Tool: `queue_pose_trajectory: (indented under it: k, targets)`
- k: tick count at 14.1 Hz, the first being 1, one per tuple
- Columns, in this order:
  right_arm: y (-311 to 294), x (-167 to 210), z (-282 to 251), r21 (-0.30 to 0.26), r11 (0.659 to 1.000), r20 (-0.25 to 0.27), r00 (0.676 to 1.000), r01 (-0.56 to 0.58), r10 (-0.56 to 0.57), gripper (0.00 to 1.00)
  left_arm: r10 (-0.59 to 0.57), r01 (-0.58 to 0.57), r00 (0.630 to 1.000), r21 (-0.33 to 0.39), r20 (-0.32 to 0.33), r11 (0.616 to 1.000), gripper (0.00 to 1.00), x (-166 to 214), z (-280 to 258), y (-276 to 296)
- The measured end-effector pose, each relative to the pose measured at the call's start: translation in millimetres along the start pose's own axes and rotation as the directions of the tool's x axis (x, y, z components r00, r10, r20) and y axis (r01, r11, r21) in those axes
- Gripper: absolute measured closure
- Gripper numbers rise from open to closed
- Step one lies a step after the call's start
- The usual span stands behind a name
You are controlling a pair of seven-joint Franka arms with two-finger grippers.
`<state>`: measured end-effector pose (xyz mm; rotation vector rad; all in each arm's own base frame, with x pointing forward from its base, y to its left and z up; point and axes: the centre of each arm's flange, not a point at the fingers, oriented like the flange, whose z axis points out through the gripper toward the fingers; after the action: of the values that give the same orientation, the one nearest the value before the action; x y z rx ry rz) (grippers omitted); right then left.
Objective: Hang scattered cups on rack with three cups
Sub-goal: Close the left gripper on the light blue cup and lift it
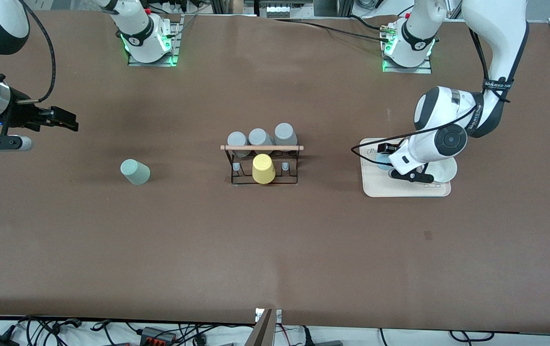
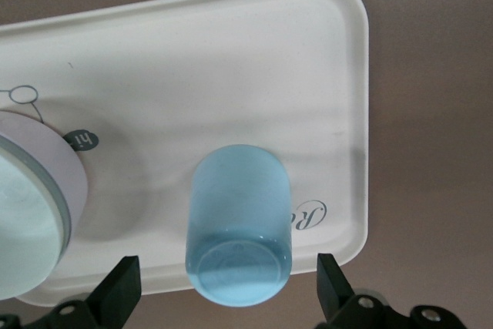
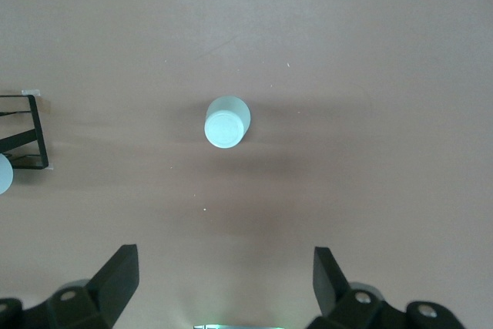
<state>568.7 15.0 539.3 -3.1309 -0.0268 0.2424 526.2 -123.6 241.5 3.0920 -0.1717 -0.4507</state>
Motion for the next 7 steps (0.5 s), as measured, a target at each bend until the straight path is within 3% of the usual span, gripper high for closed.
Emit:
queue_pose_trajectory:
  k: [7]
  targets:
    - [-8, -1, 3, -0.002, 1.0, 0.009, 1.0, 0.013, -0.013, 0.0, -0.002, 0.002, 1.0, 0.001, 0.002, 1.0, 0.0, -7, 20, -2]
